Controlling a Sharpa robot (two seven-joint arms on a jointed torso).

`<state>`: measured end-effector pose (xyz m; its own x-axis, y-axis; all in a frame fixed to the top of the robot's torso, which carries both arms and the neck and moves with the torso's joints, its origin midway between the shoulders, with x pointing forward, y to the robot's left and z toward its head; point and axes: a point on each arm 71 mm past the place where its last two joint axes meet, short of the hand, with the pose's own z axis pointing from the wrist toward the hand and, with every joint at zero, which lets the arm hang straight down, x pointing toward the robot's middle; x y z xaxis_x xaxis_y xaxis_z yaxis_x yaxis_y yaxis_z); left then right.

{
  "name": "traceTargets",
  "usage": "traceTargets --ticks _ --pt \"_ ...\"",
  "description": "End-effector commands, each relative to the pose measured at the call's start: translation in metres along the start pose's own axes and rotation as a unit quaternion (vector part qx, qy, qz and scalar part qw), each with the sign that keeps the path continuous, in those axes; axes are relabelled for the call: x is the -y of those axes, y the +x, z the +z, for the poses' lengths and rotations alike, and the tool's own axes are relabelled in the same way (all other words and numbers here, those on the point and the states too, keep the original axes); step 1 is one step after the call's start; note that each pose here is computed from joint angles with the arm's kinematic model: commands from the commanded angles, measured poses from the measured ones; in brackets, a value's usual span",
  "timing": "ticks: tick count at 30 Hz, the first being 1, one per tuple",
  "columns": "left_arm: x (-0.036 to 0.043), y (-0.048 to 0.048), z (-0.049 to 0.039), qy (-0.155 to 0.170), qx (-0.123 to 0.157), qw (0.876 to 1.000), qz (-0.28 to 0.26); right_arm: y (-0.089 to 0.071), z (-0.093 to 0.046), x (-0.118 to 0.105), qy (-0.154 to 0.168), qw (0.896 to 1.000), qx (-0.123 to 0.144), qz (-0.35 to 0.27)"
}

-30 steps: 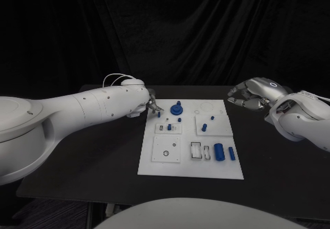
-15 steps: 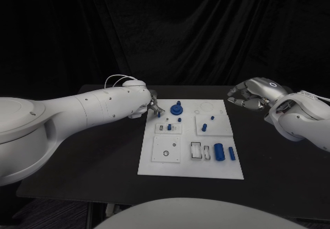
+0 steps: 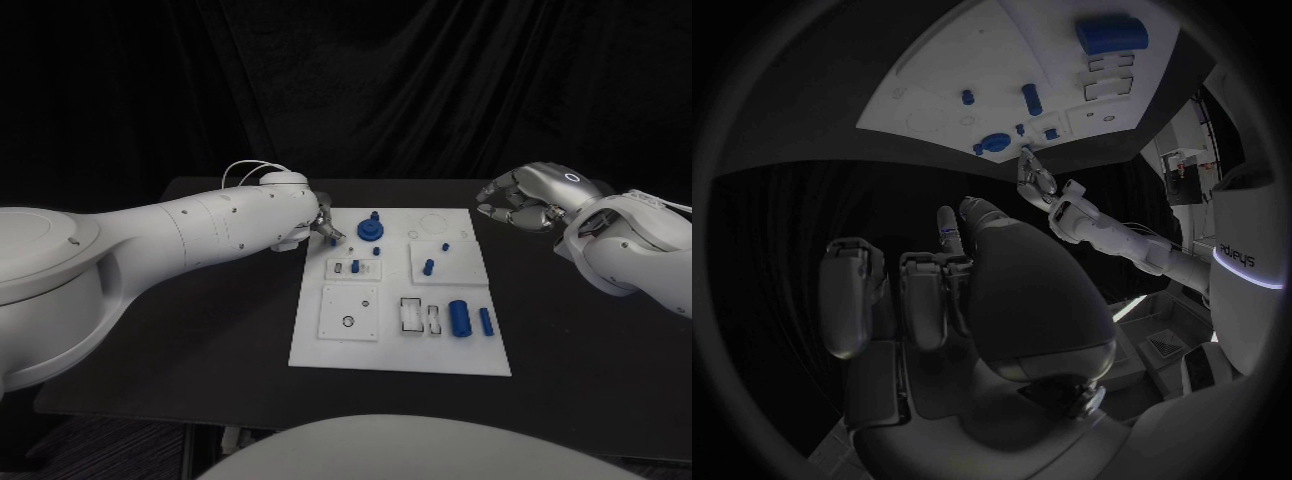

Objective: Assemble the parts on the task board

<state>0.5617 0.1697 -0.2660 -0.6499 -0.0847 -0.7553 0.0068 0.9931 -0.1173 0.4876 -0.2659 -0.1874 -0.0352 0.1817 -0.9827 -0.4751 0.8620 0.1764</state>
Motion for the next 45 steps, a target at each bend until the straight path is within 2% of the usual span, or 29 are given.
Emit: traceTargets --ticks 1,14,26,31,37,45 --pt "0.0029 0.0025 0.0004 0.007 -0.007 1.000 0.000 0.001 0.000 0.001 0.006 1.000 0.000 0.000" --pt "-0.0018 0.0028 0.0013 -0.003 0.003 1.000 -0.007 0.000 -0.001 0.002 0.009 1.000 -0.001 -0.001" --pt "-0.0003 0.0035 0.0001 0.008 0.011 1.000 -0.011 0.001 0.000 0.001 0.010 1.000 -0.005 -0.001" --pt "-0.0025 0.0055 -0.0021 0.008 0.009 0.999 -0.042 0.001 0.000 0.002 0.011 1.000 -0.006 -0.001" --pt "-0.0080 0.0124 -0.0103 0.001 0.001 0.996 -0.087 0.001 -0.002 0.004 0.015 1.000 -0.007 -0.001" --pt "-0.0119 0.0249 -0.0300 -0.003 -0.011 0.995 -0.104 0.001 -0.002 0.006 0.019 1.000 -0.007 -0.002"
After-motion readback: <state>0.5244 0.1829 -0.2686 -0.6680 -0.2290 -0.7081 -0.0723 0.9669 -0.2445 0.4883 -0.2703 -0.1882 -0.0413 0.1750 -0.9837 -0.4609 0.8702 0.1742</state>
